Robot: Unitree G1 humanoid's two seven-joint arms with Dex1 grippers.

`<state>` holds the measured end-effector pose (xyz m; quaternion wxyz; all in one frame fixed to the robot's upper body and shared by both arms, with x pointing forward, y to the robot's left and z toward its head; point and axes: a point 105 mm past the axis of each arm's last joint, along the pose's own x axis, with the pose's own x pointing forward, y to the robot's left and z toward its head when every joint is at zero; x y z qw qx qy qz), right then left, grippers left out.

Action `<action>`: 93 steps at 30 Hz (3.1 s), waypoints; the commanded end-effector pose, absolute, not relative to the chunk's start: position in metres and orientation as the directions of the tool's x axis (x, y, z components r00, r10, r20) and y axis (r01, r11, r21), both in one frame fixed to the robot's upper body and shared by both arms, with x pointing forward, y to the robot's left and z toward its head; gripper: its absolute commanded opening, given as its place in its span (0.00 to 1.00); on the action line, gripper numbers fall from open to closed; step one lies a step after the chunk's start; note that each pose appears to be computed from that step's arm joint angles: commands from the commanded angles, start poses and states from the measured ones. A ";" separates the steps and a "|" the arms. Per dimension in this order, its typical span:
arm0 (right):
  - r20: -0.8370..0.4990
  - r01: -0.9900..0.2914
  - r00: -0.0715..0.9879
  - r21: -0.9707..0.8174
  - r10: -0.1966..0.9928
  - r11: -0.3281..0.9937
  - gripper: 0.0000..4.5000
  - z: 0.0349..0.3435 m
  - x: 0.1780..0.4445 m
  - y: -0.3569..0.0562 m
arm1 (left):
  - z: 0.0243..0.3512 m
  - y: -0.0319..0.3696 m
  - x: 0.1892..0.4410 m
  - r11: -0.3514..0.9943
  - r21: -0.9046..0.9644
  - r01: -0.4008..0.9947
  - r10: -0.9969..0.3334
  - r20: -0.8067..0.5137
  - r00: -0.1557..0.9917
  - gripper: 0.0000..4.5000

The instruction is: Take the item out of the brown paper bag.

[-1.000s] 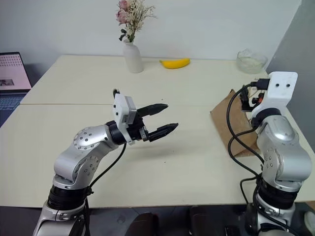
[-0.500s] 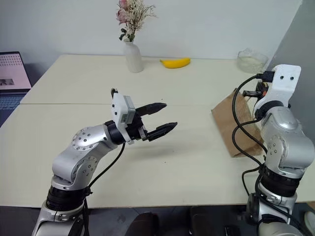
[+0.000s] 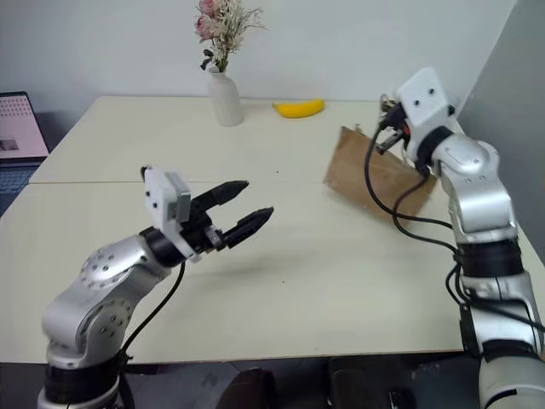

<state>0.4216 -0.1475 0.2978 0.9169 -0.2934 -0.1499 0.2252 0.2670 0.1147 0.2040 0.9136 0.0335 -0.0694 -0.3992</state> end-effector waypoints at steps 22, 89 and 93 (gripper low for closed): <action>0.058 -0.415 0.387 -0.880 0.920 0.230 0.00 0.307 0.404 0.045 | 0.169 0.147 0.231 0.907 0.094 0.410 -0.418 0.102 0.903 0.84; -0.074 -0.805 0.206 -0.580 0.976 0.126 0.83 0.333 0.389 -0.033 | 0.179 0.121 0.250 0.805 0.138 0.577 -0.592 0.112 0.798 0.84; -0.064 -0.819 0.213 -0.556 0.975 0.142 0.83 0.323 0.362 -0.067 | 0.174 0.124 0.245 0.789 0.142 0.597 -0.610 0.069 0.789 0.84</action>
